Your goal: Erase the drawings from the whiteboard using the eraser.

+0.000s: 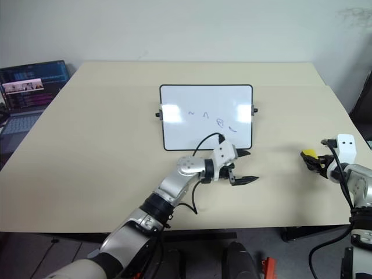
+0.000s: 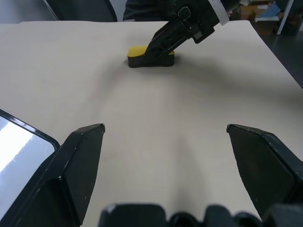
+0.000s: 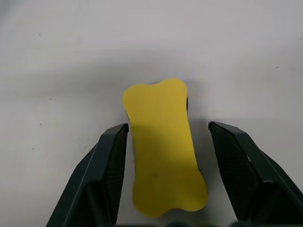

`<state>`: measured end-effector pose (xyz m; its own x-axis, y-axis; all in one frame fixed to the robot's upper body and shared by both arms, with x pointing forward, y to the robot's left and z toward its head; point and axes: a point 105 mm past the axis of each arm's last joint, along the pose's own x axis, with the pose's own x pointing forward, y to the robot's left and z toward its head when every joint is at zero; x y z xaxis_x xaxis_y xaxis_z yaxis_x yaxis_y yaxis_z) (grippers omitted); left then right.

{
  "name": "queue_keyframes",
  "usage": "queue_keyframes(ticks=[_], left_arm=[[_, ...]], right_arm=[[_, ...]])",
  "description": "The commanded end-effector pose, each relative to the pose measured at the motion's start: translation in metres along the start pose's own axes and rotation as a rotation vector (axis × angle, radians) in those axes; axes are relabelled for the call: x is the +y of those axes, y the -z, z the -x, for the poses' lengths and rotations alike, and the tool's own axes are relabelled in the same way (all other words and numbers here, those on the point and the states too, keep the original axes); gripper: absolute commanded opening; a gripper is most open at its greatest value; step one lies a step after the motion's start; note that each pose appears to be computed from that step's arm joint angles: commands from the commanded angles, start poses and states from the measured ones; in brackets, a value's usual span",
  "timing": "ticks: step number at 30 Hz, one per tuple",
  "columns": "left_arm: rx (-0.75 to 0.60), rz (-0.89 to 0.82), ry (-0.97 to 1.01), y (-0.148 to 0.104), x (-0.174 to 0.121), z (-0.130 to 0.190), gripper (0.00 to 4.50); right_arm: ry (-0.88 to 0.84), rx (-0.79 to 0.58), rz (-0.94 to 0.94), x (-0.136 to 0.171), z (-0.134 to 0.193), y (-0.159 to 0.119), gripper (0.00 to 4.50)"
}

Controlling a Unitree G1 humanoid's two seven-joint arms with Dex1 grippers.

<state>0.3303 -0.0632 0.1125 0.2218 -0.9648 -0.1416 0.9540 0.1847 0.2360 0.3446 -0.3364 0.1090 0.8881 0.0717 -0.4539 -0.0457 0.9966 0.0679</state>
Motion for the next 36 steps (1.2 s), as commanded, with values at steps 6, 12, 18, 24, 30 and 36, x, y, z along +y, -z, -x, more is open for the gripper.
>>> queue_keyframes(ticks=[6,12,18,24,30,36], left_arm=[[-0.041,-0.04,-0.002,-0.015,0.001,0.0,4.5],[-0.038,-0.042,-0.005,-0.014,0.001,0.0,4.5],[-0.026,-0.033,-0.067,-0.012,0.018,0.02,4.5],[-0.015,-0.03,-0.267,-0.022,0.066,0.091,4.5],[0.078,-0.056,-0.444,-0.015,0.087,0.172,4.5],[0.049,0.014,-0.648,-0.004,0.102,0.202,4.5]], right_arm=[[0.036,-0.039,0.007,-0.005,0.002,-0.008,1.72],[0.038,-0.054,0.007,-0.007,0.004,-0.011,1.22],[-0.064,-0.165,0.137,0.029,0.018,-0.06,1.22],[-0.186,-0.331,0.279,0.099,0.04,-0.123,1.22],[-0.366,-0.423,0.375,0.181,0.036,-0.148,1.21],[-0.392,-0.536,0.423,0.262,-0.002,-0.161,1.2]])
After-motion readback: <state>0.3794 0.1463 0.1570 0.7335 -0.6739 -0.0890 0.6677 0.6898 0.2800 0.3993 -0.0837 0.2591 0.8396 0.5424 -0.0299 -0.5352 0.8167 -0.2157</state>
